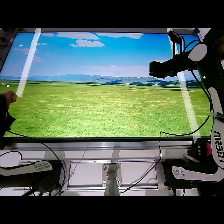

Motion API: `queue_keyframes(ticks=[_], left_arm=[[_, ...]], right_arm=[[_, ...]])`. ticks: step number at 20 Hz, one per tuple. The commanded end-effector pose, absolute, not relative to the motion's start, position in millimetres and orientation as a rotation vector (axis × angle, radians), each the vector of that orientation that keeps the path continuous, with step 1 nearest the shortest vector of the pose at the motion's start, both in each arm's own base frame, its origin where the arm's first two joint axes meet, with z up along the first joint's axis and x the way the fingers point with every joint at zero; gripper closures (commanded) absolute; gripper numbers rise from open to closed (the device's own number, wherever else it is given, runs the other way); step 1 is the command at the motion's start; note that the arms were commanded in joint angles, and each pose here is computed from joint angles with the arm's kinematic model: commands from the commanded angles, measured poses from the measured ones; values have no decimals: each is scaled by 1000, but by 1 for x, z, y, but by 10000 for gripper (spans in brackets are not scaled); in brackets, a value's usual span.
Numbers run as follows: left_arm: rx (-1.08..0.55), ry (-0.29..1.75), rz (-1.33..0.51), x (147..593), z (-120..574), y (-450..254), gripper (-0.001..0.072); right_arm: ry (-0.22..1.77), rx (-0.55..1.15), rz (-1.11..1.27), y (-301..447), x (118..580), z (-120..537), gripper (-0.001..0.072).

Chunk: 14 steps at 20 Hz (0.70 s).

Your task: Fold the clothes and pants, and hang the long-sleeved shirts on hangers.

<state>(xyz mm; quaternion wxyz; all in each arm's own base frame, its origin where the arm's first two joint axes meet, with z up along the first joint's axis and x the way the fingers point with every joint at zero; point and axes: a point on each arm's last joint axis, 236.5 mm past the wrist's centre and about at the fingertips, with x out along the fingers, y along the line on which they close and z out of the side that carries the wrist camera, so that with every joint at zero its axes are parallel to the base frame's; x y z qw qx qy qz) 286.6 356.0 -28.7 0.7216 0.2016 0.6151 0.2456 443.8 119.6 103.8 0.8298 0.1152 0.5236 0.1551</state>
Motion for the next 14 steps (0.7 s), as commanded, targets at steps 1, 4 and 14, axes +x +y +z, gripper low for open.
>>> queue_keyframes(ticks=[1, 4, 14], left_arm=[[321, 1176, 709, 304, 20, 361, 696], [235, 858, 855, 326, 133, 359, 696], [230, -281, 229, 351, 542, 38, 699]], right_arm=[[1109, 251, 337, 122, 444, 105, 675], [1115, 280, 360, 129, 442, 106, 675], [928, 381, 208, 103, 507, 103, 678]])
